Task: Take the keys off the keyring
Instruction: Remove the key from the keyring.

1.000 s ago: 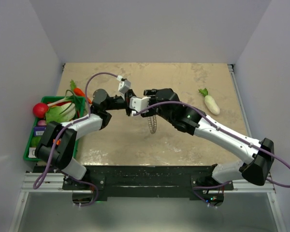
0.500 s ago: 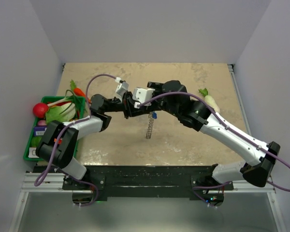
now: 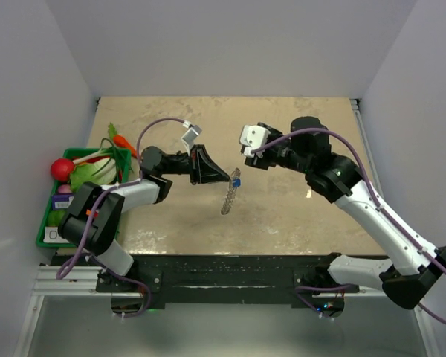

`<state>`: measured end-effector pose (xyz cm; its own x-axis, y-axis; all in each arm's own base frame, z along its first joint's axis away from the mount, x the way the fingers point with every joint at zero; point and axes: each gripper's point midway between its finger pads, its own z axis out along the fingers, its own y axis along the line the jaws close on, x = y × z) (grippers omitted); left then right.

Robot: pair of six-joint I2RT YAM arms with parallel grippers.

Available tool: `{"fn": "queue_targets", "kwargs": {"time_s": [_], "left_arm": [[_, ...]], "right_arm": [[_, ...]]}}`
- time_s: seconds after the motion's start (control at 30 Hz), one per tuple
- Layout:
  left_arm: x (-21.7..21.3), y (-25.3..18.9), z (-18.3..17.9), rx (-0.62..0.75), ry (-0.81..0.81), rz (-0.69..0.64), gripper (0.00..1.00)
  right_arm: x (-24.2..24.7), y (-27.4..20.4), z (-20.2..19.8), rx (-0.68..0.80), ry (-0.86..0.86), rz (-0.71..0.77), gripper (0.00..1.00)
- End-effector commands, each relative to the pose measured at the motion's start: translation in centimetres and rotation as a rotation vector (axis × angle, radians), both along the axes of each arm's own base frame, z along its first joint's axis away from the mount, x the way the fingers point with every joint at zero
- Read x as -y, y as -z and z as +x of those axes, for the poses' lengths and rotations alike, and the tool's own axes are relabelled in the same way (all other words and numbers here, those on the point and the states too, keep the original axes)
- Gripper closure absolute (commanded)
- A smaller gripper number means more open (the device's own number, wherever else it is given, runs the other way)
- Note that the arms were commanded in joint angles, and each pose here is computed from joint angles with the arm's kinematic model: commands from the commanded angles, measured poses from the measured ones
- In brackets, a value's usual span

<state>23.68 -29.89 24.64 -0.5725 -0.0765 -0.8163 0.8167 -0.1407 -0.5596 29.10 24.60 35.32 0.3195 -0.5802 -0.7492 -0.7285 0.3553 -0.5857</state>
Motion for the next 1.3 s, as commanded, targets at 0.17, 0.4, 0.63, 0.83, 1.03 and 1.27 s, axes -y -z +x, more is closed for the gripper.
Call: {"fn": "queue_targets", "kwargs": {"time_s": [0.17, 0.4, 0.63, 0.83, 1.03, 1.27], "left_arm": [[-1.4, -5.9, -3.0, 0.456, 0.018, -0.225, 1.00], [-1.6, -6.1, -3.1, 0.468, 0.015, -0.229, 1.00], [-1.5, -6.6, -2.7, 0.516, -0.006, -0.205, 1.00], [-1.5, -7.0, -2.3, 0.544, -0.024, -0.186, 1.00], [-1.5, -7.0, -2.1, 0.540, -0.028, -0.179, 1.00], [-1.5, -6.6, -1.8, 0.540, -0.038, -0.170, 1.00]], "right_arm": [[-0.6, 6.5, -4.3, -0.268, -0.266, 0.062, 0.45], [-1.8, 9.3, -5.2, -0.381, -0.363, 0.035, 0.41], [-2.4, 8.7, -4.4, -0.358, -0.346, 0.062, 0.40], [-3.1, 8.9, -3.2, -0.354, -0.327, 0.067, 0.42], [-4.0, 8.3, -4.1, -0.389, -0.395, 0.096, 0.50], [-4.4, 8.0, -6.0, -0.411, -0.461, 0.091, 0.64]]}}
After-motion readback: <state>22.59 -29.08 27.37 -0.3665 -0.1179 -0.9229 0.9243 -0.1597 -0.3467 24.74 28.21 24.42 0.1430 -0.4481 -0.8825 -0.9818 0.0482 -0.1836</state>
